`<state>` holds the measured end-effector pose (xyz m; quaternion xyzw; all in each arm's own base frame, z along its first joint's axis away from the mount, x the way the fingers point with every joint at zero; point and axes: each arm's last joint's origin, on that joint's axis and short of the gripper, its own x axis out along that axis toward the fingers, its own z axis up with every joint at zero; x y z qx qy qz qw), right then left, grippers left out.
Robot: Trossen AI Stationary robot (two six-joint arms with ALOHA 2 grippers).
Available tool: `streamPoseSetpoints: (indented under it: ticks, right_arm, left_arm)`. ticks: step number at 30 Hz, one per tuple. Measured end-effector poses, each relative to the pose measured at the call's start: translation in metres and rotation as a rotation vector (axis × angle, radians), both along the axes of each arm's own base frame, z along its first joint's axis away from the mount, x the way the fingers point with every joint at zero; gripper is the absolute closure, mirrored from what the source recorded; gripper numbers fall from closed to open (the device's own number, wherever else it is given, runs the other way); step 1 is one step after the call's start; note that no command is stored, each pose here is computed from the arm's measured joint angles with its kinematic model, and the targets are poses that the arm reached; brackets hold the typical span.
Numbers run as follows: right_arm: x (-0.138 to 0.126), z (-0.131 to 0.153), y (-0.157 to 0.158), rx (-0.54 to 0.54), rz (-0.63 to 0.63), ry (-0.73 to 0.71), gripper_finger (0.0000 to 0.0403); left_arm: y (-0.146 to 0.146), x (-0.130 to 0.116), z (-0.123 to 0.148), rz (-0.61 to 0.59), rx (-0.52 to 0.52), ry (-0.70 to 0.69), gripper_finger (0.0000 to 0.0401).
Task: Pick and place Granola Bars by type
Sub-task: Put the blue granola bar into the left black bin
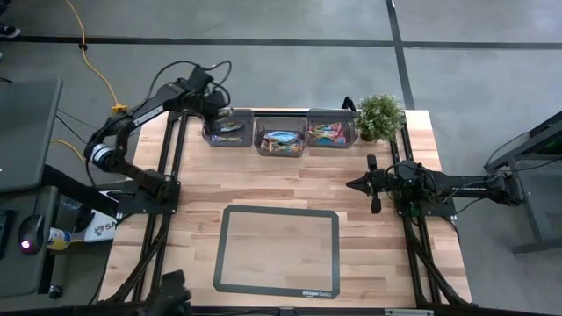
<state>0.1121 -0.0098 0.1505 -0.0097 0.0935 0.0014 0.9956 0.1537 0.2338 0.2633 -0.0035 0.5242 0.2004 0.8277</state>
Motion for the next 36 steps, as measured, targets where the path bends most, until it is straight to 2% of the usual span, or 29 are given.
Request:
streamPoseSetpoints:
  ticks: [7,12,20,27,32,36]
  right_arm:
    - [0.000,0.000,0.000,0.000,0.000,0.000,0.0402]
    - [0.000,0.000,0.000,0.000,0.000,0.000,0.0402]
    - [0.000,0.000,0.000,0.000,0.000,0.000,0.0402]
    - [0.000,0.000,0.000,0.000,0.000,0.000,0.0402]
    - [0.000,0.000,0.000,0.000,0.000,0.000,0.0402]
    - [0.000,0.000,0.000,0.000,-0.001,0.000,0.0402]
  left_arm:
    - [0.013,0.027,-0.004,-0.118,0.000,0.144,0.0350]
    - [0.022,0.037,-0.014,-0.135,-0.028,0.197,0.0350]
    - [0.026,0.043,-0.043,-0.146,-0.152,0.264,0.0350]
    - [0.021,0.058,-0.049,-0.193,-0.138,0.269,0.0350]
    - [0.015,0.071,-0.054,-0.243,-0.092,0.309,0.0348]
    - [0.012,0.077,-0.060,-0.245,-0.108,0.321,0.0319]
